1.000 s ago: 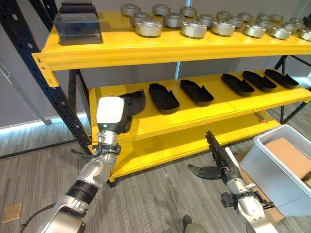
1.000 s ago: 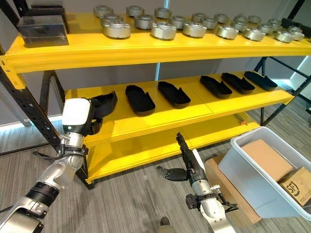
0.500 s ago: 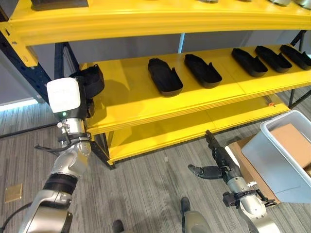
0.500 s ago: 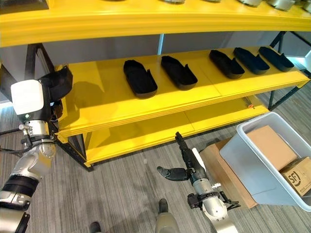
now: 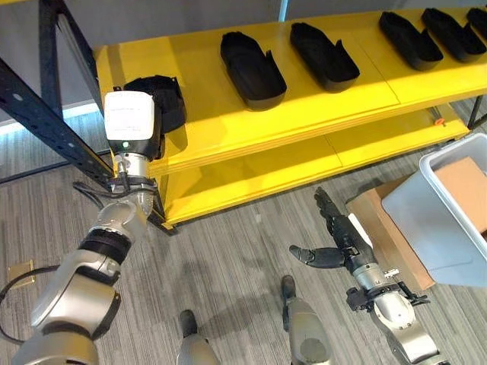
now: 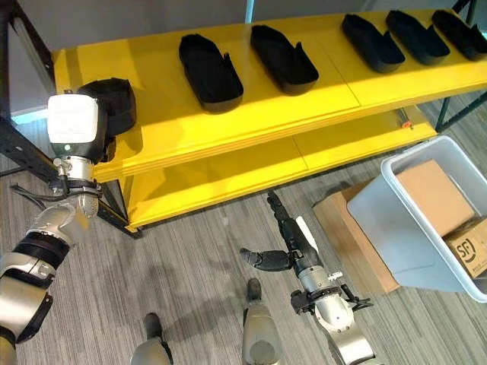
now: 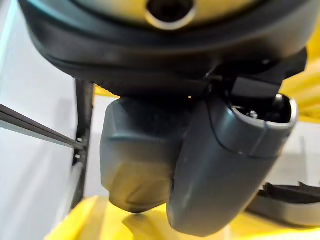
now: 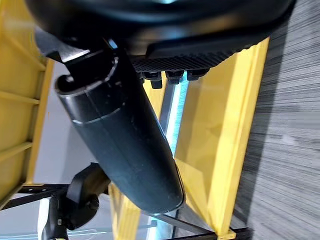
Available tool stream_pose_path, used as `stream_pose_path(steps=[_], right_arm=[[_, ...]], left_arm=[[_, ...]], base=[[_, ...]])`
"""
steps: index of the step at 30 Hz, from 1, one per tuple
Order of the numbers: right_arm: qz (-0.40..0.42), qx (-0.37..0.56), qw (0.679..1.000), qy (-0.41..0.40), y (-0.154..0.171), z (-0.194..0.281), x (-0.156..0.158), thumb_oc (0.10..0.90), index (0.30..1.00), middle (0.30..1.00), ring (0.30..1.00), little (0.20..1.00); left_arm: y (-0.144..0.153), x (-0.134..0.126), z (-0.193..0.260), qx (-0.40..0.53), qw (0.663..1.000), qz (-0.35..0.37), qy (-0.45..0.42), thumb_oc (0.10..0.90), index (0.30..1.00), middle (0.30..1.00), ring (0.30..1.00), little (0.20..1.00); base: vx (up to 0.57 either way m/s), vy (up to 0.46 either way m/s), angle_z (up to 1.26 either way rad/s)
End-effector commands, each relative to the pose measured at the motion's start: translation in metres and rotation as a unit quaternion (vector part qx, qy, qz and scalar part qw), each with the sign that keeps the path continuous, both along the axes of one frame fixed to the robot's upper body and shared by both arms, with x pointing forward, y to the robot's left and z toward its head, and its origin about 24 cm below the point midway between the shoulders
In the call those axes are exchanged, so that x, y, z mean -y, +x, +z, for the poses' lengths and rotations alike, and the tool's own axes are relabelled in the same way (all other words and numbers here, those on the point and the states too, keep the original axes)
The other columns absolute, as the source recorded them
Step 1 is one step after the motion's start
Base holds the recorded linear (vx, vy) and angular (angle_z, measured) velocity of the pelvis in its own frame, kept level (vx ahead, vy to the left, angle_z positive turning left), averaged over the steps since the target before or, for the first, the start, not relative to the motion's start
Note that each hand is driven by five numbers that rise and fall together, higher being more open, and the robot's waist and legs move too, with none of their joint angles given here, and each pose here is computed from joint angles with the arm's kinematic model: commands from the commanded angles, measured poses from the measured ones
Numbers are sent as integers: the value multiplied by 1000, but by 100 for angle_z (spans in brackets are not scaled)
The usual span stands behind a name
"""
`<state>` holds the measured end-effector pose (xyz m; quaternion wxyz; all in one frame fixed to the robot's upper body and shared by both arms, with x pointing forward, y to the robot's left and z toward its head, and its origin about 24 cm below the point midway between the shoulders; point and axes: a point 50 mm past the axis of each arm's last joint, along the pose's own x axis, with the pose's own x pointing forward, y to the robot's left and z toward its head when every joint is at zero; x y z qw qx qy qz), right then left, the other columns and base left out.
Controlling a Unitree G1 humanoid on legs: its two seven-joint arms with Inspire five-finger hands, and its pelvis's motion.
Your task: Move parts from the plastic box to the shelf.
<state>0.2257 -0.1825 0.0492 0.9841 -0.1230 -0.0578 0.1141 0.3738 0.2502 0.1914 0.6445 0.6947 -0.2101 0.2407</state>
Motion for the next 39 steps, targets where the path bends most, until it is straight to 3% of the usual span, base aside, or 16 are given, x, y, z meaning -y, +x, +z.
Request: stream_pose_path(steps=[1, 7, 14, 26, 39], right_arm=[[34, 140, 988, 49, 2, 51, -9, 900, 1000, 1000, 1000, 1000], [39, 146, 987, 47, 1, 54, -8, 900, 1000, 1000, 1000, 1000], [47, 149, 987, 44, 2, 56, -8, 900, 1000, 1000, 1000, 1000], [39, 163, 985, 44, 1, 62, 1, 900, 1000, 1000, 1000, 1000], [12, 178, 983, 35, -1, 67, 11, 900, 1000, 1000, 1000, 1000]], left_arm=[[0, -1, 79, 129, 991, -8, 27, 400, 300, 300, 300, 300], [6, -3, 73, 104, 994, 5, 37, 400, 300, 300, 300, 300], [10, -26, 66, 67, 996, 55, 2, 400, 300, 300, 300, 300], [1, -64, 53, -7, 989, 125, 82, 400, 300, 300, 300, 300], [2, -63, 71, -3, 984, 130, 121, 400, 300, 300, 300, 300]], base=[[-24, -10, -6], [-11, -6, -1], [-9, -7, -9], [2, 7, -1], [24, 26, -1]])
